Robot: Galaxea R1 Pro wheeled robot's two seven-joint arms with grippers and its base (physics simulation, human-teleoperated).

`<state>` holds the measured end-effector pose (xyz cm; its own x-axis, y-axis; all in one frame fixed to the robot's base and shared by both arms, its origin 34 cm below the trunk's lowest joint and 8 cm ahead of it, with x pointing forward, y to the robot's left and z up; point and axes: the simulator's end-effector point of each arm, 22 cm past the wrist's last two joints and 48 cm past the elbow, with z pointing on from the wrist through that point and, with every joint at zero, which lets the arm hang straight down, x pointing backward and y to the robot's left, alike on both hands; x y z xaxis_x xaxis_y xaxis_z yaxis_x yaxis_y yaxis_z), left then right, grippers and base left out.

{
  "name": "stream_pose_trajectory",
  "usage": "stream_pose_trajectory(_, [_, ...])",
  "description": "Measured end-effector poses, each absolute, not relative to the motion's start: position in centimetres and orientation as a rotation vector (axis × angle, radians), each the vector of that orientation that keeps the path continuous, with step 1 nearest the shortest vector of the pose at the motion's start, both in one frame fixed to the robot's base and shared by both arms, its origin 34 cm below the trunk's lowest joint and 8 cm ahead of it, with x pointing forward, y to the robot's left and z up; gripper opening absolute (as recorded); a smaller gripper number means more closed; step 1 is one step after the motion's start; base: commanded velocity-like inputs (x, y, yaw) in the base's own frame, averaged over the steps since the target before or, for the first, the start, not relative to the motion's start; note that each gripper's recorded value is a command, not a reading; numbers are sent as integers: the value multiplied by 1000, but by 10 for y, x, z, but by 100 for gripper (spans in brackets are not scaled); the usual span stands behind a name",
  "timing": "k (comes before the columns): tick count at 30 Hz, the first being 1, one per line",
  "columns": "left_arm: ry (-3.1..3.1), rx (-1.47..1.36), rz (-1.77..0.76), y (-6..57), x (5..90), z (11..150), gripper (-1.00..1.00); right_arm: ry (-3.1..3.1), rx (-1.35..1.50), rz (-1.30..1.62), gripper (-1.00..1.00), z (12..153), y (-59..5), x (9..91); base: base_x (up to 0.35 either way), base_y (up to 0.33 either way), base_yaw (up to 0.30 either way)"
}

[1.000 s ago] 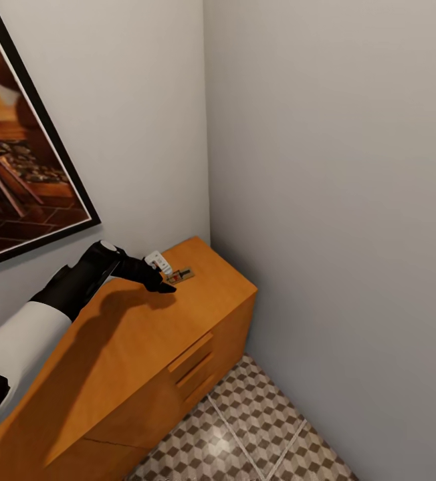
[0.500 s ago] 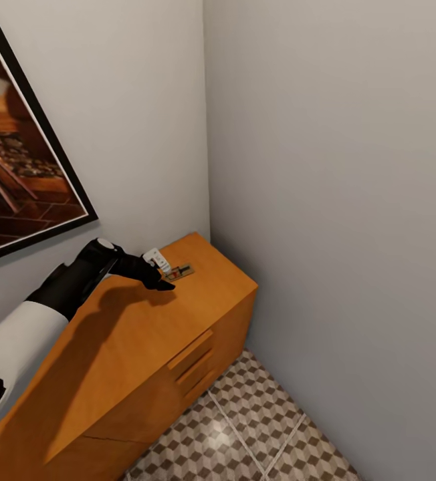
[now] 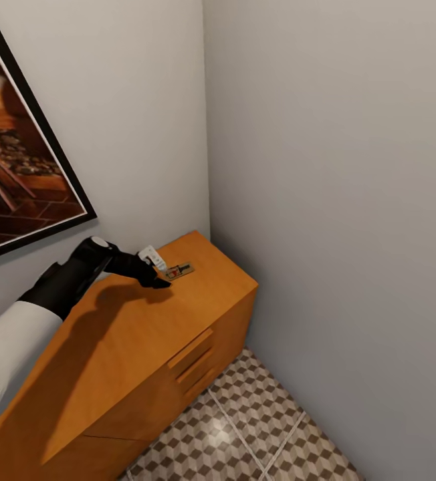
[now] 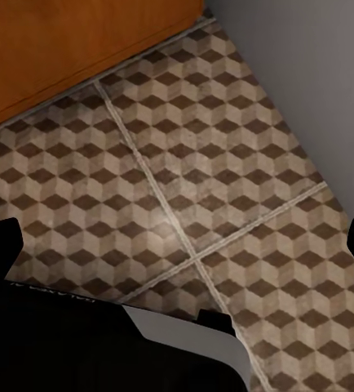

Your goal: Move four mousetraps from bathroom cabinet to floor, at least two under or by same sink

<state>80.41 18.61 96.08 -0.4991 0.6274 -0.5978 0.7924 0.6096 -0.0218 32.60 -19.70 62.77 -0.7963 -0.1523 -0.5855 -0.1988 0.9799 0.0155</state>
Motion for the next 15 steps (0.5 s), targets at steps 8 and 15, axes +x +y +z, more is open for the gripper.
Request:
stream_pose_trajectory(8, [2272,1049,-407,195,814,974,100,2507,-245,101,100,628,-197,326,0,0,0])
stream_pose_trajectory(15, [2261,1038,-409,195,817,979,100,2507,-245,101,100,628,-197,326,0,0,0])
